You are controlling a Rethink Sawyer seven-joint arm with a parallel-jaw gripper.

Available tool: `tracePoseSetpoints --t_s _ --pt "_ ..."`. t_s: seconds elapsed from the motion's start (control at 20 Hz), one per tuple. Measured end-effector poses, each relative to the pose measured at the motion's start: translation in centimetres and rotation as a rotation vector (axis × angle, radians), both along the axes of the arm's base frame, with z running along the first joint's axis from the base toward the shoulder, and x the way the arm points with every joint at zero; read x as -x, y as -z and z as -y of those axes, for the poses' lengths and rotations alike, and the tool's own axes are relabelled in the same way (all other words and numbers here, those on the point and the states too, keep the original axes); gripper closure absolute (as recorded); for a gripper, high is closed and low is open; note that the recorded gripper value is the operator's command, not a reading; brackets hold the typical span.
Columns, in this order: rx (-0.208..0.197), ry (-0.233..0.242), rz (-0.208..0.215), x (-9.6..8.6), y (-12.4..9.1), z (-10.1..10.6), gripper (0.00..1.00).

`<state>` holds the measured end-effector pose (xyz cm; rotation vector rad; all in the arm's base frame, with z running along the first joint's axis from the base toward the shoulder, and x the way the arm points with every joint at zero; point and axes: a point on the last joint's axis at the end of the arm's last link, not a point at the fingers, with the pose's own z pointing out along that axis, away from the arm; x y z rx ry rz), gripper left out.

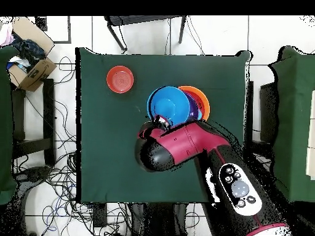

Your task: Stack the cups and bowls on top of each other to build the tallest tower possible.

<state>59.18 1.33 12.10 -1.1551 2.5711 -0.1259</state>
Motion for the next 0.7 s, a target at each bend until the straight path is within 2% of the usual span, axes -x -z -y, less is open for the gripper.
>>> tracePoseSetpoints --t_s 0.45,0.7 --pt "0.015 0.042 -0.038 1.2 1.4 2.0 1.00" --pt "0.023 0.054 -0.056 1.7 2.2 2.4 1.00"
